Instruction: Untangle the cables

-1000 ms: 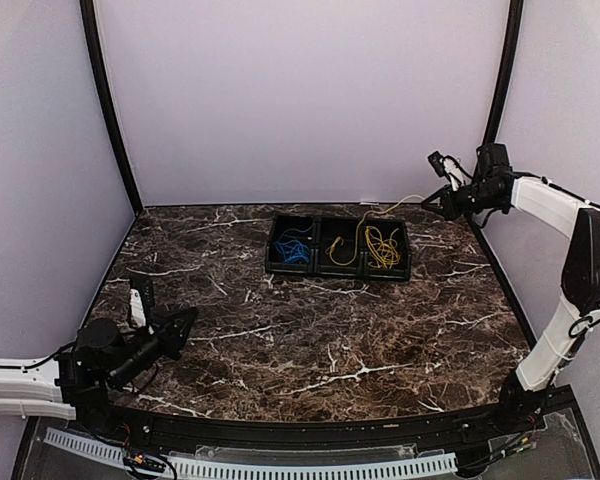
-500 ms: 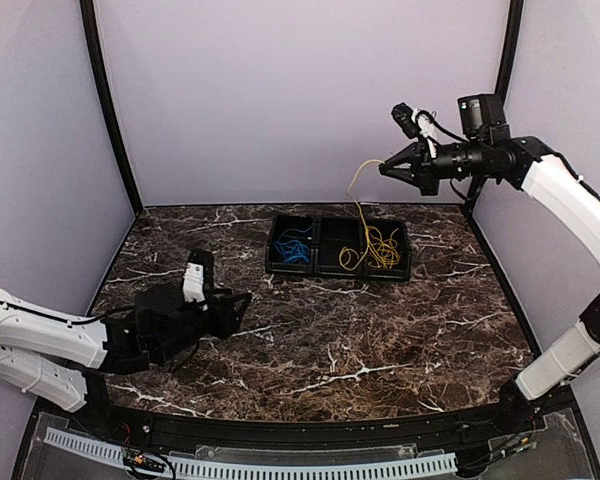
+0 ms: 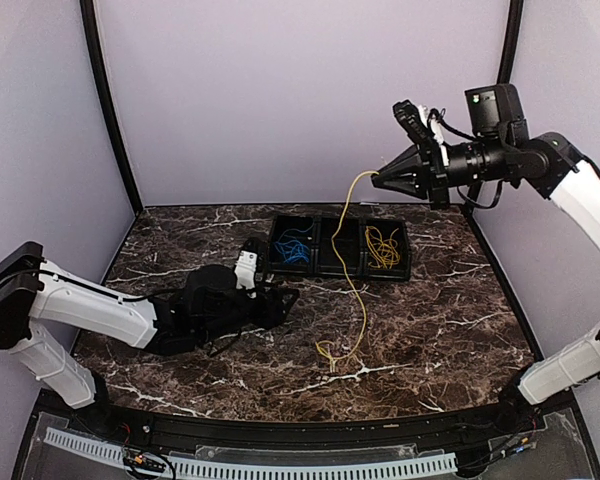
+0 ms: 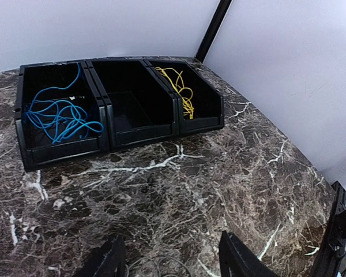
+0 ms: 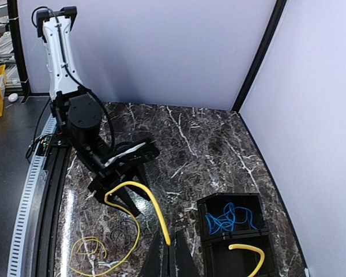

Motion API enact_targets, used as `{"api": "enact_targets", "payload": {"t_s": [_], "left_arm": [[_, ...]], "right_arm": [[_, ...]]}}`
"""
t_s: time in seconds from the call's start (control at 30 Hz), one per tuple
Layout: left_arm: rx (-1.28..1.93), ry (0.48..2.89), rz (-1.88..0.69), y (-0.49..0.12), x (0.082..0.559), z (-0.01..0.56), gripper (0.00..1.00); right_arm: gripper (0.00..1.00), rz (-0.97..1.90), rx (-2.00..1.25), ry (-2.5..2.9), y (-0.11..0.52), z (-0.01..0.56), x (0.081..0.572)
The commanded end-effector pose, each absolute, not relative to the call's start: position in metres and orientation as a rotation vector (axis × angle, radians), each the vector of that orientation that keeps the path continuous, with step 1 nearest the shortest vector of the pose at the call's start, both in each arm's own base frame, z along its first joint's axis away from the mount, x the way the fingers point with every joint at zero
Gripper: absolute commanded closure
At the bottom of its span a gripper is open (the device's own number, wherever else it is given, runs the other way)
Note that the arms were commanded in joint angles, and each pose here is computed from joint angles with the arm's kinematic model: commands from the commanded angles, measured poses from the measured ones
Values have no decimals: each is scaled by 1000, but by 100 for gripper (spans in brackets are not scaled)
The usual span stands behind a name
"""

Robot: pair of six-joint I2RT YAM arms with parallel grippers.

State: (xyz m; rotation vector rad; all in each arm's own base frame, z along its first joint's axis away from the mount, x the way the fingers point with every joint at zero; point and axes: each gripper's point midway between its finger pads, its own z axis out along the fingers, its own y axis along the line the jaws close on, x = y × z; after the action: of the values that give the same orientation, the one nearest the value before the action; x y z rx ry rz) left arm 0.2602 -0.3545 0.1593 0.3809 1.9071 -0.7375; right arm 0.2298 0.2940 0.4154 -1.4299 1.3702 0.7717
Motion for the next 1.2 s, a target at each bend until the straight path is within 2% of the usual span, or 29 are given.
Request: {"api": "enact_targets", "payload": {"t_s": [0.0,0.2,0.37,0.6,0.8,1.17], "left_arm": [[370,1987,-856,-376,254,162,43],[489,2202,-967,-391,228,122,50],[669,2343,-1052,-409,202,103,58],[804,2380,-1111,-437,196,93,62],[857,2549,-1168,-456,185,68,69],[940,2514,-1332,-462,162,77,73]], "right_arm": [[100,887,-1545,1435,296,367,200],[100,961,-1657,1551,290,294,169],[100,999,-1761,1586,286,261,141],[100,1057,-1857,1609,284,245,115],[100,1034,-1845,1597,281,246,114],[100,1004,-1838,1600,279,243,116]]}}
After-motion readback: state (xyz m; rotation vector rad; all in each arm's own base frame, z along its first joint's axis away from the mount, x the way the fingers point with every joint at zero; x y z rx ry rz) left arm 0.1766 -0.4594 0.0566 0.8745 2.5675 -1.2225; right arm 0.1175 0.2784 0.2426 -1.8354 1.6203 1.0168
